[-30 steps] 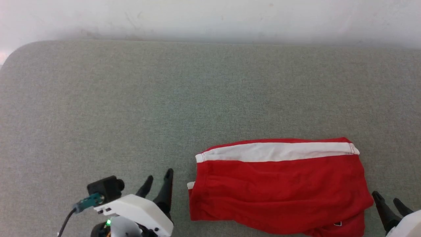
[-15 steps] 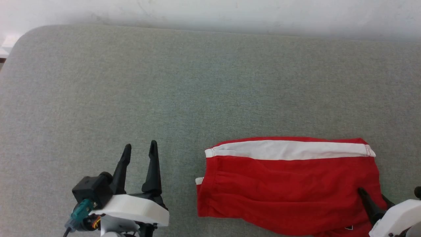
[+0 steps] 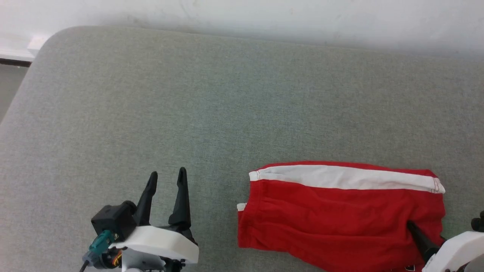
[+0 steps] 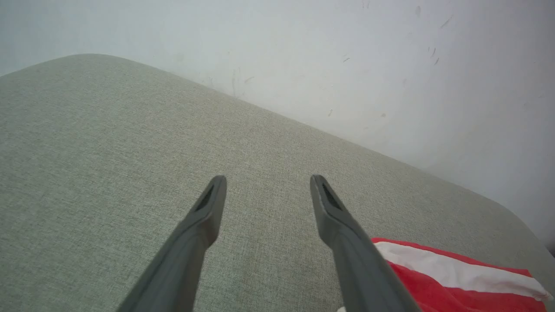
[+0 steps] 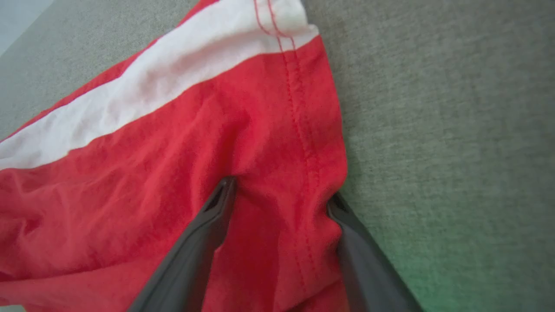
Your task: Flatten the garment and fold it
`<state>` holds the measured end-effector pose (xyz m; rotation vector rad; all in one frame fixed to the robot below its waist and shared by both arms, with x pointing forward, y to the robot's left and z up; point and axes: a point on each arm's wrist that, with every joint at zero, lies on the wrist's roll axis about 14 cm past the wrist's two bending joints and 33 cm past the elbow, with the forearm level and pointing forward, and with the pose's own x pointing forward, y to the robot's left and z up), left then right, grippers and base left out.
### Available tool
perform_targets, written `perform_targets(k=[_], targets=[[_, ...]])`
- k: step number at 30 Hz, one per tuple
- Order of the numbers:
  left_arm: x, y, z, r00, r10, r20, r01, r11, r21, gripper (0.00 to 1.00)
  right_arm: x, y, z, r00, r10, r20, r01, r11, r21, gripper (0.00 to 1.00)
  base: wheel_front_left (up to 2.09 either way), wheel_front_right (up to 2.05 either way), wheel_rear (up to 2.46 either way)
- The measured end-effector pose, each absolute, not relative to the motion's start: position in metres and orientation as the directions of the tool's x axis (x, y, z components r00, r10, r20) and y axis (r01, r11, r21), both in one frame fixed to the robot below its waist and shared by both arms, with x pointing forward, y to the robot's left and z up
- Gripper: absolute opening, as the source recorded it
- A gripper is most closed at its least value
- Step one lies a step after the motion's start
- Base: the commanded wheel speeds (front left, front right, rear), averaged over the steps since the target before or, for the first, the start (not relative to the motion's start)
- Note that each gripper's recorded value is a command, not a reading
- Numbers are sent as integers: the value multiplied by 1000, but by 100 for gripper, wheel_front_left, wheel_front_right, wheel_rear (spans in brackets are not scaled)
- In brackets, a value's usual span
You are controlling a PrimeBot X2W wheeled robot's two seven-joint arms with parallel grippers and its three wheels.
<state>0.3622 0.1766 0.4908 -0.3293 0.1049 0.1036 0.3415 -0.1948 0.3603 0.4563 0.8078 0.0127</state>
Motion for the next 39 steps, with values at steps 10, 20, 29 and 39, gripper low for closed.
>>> perform_targets(k=[10, 20, 29, 39], targets=[[356, 182, 497, 989, 100, -105, -130, 931, -341, 100, 340, -180, 358, 696, 202, -689, 132, 908, 398, 0, 0, 0, 0], [354, 181, 499, 990, 100, -95, -128, 927, -352, 100, 347, -221, 371, 760, 56, -647, 233, 906, 353, 0, 0, 0, 0], [357, 176, 493, 990, 86, -114, -121, 927, -356, 100, 354, -287, 400, 788, -151, -597, 353, 905, 236, 0, 0, 0, 0], [358, 167, 490, 991, 63, -122, -105, 922, -374, 100, 376, -235, 440, 849, 14, -528, 154, 950, 273, 0, 0, 0, 0]])
